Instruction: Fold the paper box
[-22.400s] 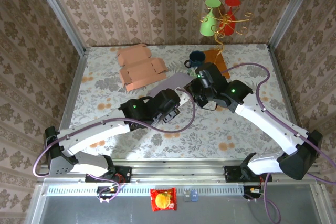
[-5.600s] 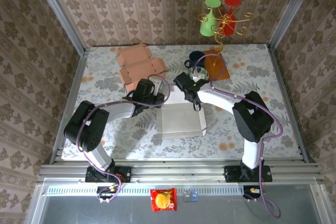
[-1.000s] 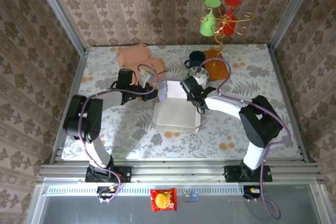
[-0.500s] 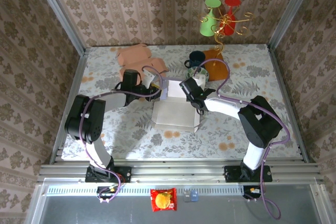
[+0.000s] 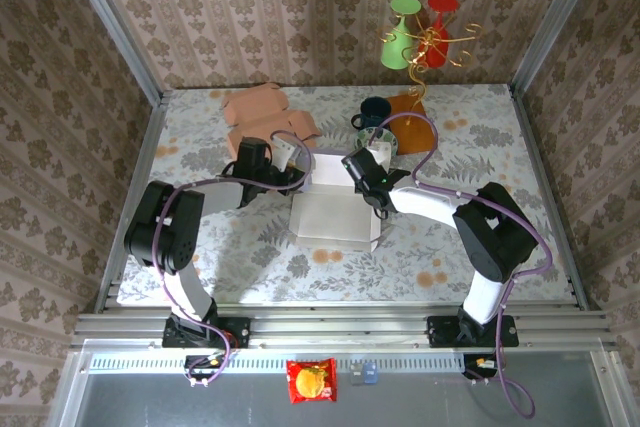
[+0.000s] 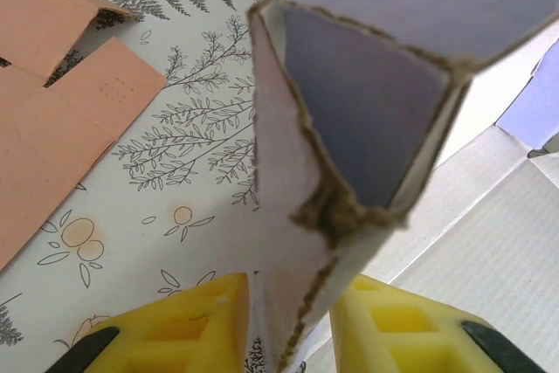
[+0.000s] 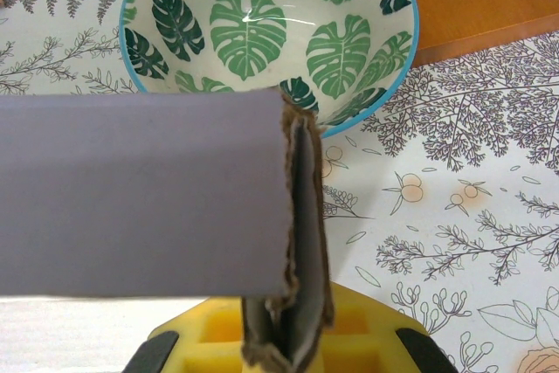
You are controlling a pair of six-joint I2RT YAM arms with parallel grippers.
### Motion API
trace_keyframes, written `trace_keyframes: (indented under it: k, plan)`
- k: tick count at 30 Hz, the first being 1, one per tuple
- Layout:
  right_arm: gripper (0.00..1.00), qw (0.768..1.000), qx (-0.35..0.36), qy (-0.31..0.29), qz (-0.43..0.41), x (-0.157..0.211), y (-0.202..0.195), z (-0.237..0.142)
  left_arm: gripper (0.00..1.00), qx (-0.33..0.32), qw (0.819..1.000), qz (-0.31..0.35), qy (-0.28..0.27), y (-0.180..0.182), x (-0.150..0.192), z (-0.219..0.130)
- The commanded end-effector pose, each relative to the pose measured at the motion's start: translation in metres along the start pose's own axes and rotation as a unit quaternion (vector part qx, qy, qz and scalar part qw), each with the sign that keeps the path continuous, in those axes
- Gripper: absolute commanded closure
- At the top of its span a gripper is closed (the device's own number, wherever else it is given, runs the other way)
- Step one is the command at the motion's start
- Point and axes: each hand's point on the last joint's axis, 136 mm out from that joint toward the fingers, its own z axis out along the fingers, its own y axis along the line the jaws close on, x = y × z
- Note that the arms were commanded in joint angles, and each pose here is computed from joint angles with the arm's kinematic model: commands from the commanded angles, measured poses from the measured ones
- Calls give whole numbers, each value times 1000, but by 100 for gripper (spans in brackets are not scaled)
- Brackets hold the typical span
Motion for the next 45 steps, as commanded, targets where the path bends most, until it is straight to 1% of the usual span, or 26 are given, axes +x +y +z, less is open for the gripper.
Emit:
trace_keyframes:
  k: [1, 4, 7, 8, 9, 13, 18, 23, 27, 28, 30, 36, 40, 42, 45]
  plan:
    - [100, 999, 3, 33, -25, 25, -1, 6, 71, -1, 1000, 7, -13, -7, -9, -3]
    - [100, 999, 3, 33, -26, 25, 0, 6, 68, -11, 1000, 9, -9, -9, -8, 1]
    - [100, 999, 2, 32, -24, 26, 0, 6, 69, -51, 999, 1, -2, -1, -7, 3]
    - [100, 999, 2, 32, -26, 27, 0, 6, 71, -67, 998, -6, -2, 5, -7, 3]
    - [100, 999, 2, 32, -26, 27, 1, 6, 72, -77, 997, -5, 3, 0, -5, 8]
    - [100, 999, 2, 30, -25, 27, 2, 6, 76, -116, 993, -17, -3, 9, -2, 9]
    - [100, 999, 1, 28, -24, 27, 3, 6, 84, -127, 992, -27, 1, 8, 6, 18]
    - [100, 999, 1, 25, -26, 27, 7, 4, 87, -150, 989, -21, 5, 2, 9, 25]
    - [100, 999, 1, 22, -29, 26, 10, 2, 92, -180, 983, -22, 15, 1, 15, 30]
    - [100, 999, 1, 21, -28, 26, 10, 1, 96, -199, 979, -24, 17, 4, 16, 29]
    - [100, 999, 3, 21, -27, 26, 9, 1, 100, -230, 973, -32, 18, 8, 19, 26]
    - [100, 999, -3, 30, -21, 29, 13, 1, 100, -296, 953, -58, 34, 12, 24, 22]
    - [100, 999, -6, 36, -18, 30, 14, 0, 100, -364, 928, -67, 53, 18, 31, 15]
    - [100, 999, -6, 38, -16, 30, 15, 0, 100, -388, 918, -69, 53, 19, 30, 13]
    - [100, 999, -7, 43, -13, 30, 15, -1, 100, -397, 914, -64, 52, 14, 27, 14]
